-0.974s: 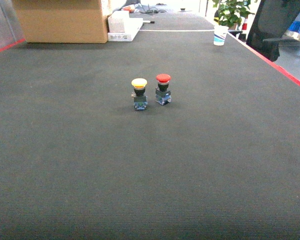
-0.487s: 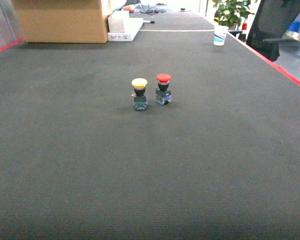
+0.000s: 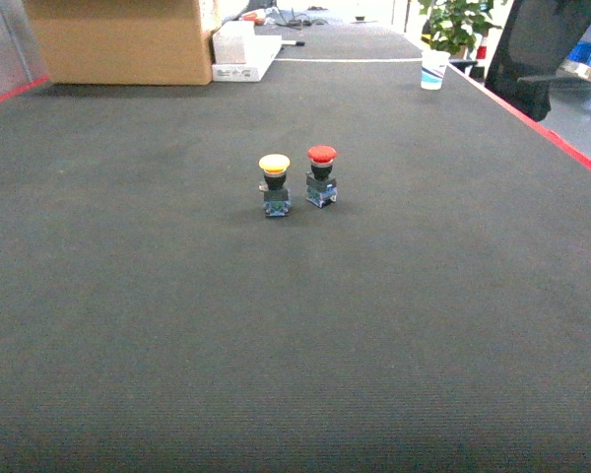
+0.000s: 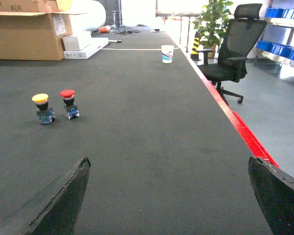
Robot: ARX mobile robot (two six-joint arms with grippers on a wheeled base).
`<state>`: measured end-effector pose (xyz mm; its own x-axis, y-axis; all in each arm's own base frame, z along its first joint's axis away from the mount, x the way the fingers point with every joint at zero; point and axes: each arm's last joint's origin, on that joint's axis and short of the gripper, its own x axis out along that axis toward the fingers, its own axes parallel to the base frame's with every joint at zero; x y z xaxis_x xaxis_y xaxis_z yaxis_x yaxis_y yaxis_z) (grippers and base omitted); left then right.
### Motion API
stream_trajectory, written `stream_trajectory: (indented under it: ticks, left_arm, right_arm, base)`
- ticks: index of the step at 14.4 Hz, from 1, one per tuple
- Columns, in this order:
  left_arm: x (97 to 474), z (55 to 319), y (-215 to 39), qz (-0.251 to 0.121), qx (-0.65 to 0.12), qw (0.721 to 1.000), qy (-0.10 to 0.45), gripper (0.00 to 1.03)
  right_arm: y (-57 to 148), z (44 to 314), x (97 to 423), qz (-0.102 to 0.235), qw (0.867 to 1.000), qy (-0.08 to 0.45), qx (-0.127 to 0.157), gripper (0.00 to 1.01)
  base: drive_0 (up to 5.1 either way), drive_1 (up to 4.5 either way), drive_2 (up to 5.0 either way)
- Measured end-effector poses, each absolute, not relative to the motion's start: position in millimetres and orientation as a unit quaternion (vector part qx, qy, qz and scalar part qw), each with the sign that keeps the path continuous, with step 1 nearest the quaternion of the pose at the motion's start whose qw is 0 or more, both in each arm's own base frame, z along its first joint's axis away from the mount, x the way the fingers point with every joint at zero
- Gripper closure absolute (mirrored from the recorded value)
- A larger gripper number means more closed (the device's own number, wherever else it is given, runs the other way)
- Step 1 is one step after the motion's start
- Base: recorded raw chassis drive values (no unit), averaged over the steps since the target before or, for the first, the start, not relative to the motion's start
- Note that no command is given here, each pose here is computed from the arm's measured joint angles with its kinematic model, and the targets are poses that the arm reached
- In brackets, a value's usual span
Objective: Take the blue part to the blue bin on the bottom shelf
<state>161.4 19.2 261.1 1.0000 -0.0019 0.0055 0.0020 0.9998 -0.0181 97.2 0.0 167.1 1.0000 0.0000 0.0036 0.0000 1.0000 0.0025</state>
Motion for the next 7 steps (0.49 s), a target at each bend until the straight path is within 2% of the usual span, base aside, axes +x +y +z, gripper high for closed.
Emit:
stream_trajectory:
  ticks: [7]
  left_arm:
    - [161.4, 261.1, 19.2, -0.001, -0.009, 1.000, -0.003, 0.59]
  right_arm:
    - [0.0, 167.0, 97.2, 0.000, 1.000, -0.002, 0.001, 0.03]
  base:
    - [0.0, 0.00, 0.0]
